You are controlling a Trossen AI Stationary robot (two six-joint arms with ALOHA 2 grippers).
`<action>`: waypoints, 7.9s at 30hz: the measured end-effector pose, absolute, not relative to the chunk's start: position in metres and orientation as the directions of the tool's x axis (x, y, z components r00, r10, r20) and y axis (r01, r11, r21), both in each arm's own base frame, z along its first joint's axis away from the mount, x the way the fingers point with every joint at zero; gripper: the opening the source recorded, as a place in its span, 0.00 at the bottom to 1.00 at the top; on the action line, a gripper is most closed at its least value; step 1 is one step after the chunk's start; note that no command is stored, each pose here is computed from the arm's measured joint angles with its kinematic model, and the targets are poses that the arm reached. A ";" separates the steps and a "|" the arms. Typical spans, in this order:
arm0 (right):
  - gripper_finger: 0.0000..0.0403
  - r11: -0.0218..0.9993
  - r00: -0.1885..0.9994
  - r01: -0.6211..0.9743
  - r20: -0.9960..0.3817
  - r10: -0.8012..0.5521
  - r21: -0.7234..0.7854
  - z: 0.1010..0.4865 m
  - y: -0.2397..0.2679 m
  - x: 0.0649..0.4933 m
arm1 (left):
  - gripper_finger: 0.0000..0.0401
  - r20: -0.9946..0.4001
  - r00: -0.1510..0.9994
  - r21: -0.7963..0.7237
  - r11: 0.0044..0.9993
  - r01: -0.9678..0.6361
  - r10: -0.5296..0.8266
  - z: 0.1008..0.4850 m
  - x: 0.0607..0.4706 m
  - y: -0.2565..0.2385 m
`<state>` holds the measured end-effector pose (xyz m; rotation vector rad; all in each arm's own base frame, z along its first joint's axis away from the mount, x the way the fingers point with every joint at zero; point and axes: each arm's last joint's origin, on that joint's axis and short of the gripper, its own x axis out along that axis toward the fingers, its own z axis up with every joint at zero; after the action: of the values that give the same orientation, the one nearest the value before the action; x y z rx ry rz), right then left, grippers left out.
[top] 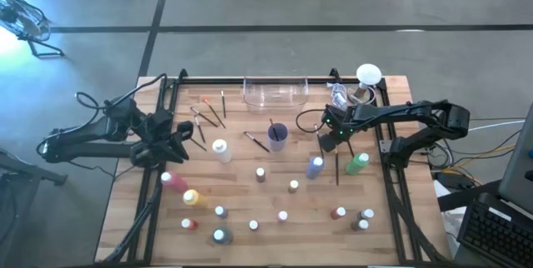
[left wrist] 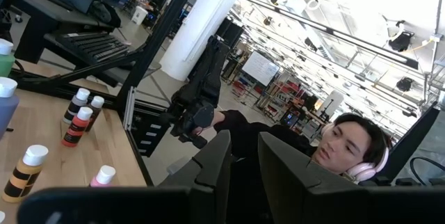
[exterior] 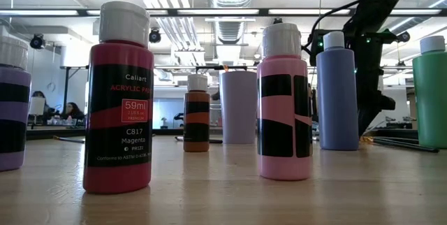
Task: Pick & Place Paint Supplies
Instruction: Put the gold paint brush into the purple cup
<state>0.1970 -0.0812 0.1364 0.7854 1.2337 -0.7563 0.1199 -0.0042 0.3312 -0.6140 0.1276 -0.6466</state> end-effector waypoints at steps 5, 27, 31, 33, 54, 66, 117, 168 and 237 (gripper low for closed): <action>0.02 0.536 0.169 0.838 -0.983 -0.073 0.104 0.136 -0.081 0.197 | 0.20 0.074 0.797 -0.573 0.629 0.526 -0.599 0.331 0.120 -0.004; 0.11 0.530 0.175 0.840 -0.983 -0.058 0.118 0.137 -0.081 0.197 | 0.20 0.075 0.797 -0.572 0.629 0.526 -0.599 0.331 0.120 -0.004; 0.18 0.532 0.181 0.837 -0.983 -0.043 0.131 0.137 -0.080 0.197 | 0.20 0.074 0.797 -0.573 0.629 0.526 -0.599 0.331 0.120 -0.004; 0.20 0.530 0.185 0.836 -0.982 -0.029 0.142 0.137 -0.080 0.197 | 0.20 0.074 0.797 -0.573 0.629 0.526 -0.599 0.331 0.120 -0.004; 0.15 0.534 0.143 0.837 -0.990 -0.006 0.118 0.136 -0.078 0.193 | 0.20 0.075 0.797 -0.572 0.629 0.526 -0.599 0.331 0.120 -0.004; 0.26 0.548 0.141 0.832 -0.988 -0.059 0.086 0.142 -0.082 0.197 | 0.20 0.074 0.797 -0.573 0.629 0.526 -0.599 0.331 0.120 -0.004; 0.02 0.523 0.095 0.848 -0.995 0.021 0.091 0.140 -0.073 0.197 | 0.20 0.074 0.797 -0.573 0.629 0.526 -0.599 0.331 0.120 -0.004; 0.02 0.975 0.907 0.201 -0.356 -0.223 -0.097 0.398 -0.075 0.308 | 0.20 0.074 0.797 -0.573 0.629 0.526 -0.599 0.331 0.120 -0.004; 0.02 0.968 0.984 0.165 -0.033 -0.174 -0.188 0.197 -0.058 0.293 | 0.20 0.074 0.797 -0.573 0.629 0.526 -0.599 0.331 0.120 -0.004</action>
<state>0.2935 -0.0585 0.1974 -0.1856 0.0492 -0.1718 0.1198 -0.0042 0.3312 -0.6140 0.1278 -0.6467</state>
